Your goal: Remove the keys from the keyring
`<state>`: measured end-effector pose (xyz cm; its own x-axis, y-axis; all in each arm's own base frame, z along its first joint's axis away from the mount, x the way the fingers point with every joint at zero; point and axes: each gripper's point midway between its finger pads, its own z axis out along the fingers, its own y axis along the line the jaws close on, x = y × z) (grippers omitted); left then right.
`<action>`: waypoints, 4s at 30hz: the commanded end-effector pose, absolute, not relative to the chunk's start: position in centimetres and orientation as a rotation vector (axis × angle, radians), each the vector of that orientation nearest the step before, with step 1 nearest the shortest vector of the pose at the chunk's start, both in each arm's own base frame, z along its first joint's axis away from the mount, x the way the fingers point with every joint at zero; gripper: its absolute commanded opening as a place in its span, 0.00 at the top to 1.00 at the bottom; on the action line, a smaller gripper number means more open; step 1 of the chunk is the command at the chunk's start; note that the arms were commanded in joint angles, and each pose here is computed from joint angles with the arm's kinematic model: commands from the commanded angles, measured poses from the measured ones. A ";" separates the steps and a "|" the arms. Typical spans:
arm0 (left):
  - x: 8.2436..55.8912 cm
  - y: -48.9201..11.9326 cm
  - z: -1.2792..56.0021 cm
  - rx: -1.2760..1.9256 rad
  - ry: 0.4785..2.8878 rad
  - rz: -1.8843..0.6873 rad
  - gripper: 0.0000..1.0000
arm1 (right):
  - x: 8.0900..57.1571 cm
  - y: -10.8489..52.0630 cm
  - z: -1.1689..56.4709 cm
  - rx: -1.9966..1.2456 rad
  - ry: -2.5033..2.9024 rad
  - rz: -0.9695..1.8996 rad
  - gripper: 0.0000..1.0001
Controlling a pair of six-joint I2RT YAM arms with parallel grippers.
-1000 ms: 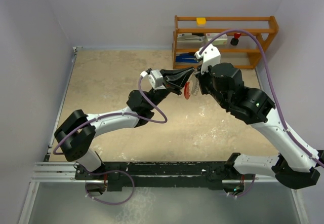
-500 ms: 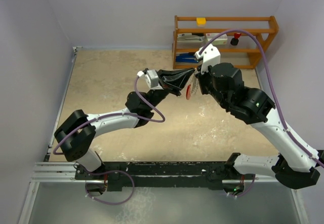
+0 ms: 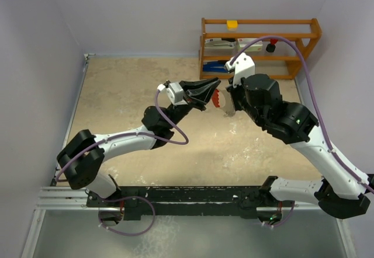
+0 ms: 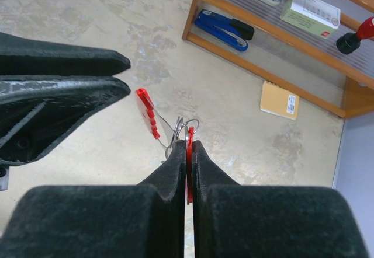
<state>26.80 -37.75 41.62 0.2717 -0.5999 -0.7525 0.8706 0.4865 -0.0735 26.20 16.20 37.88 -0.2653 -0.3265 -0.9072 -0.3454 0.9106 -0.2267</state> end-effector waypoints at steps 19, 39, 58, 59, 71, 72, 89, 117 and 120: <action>27.2 -38.4 39.9 0.720 0.816 -0.680 0.74 | 26.3 15.8 39.4 -0.469 1.830 0.020 1.00; 25.9 -40.0 41.3 0.758 0.729 -0.760 0.73 | 26.2 16.2 39.2 -0.476 1.834 0.043 1.00; 26.8 -40.6 40.2 0.781 0.763 -0.733 0.76 | 26.0 16.5 39.3 -0.485 1.832 0.065 1.00; 26.8 -40.7 40.1 0.783 0.764 -0.732 0.76 | 26.1 16.5 39.3 -0.485 1.832 0.065 1.00; 27.2 -40.9 39.4 0.799 0.782 -0.713 0.76 | 25.9 16.7 39.4 -0.494 1.831 0.082 1.00; 27.3 -40.9 39.4 0.799 0.784 -0.712 0.76 | 25.9 16.8 39.4 -0.495 1.832 0.083 1.00; 26.6 -42.3 40.1 0.849 0.736 -0.758 0.83 | 25.9 17.1 39.2 -0.510 1.840 0.089 1.00; 27.1 -40.0 43.4 0.647 0.767 -0.811 1.00 | 25.7 16.8 38.9 -0.496 1.837 0.097 1.00; 27.2 -39.5 44.0 0.594 0.760 -0.834 1.00 | 25.6 16.8 39.0 -0.497 1.834 0.101 1.00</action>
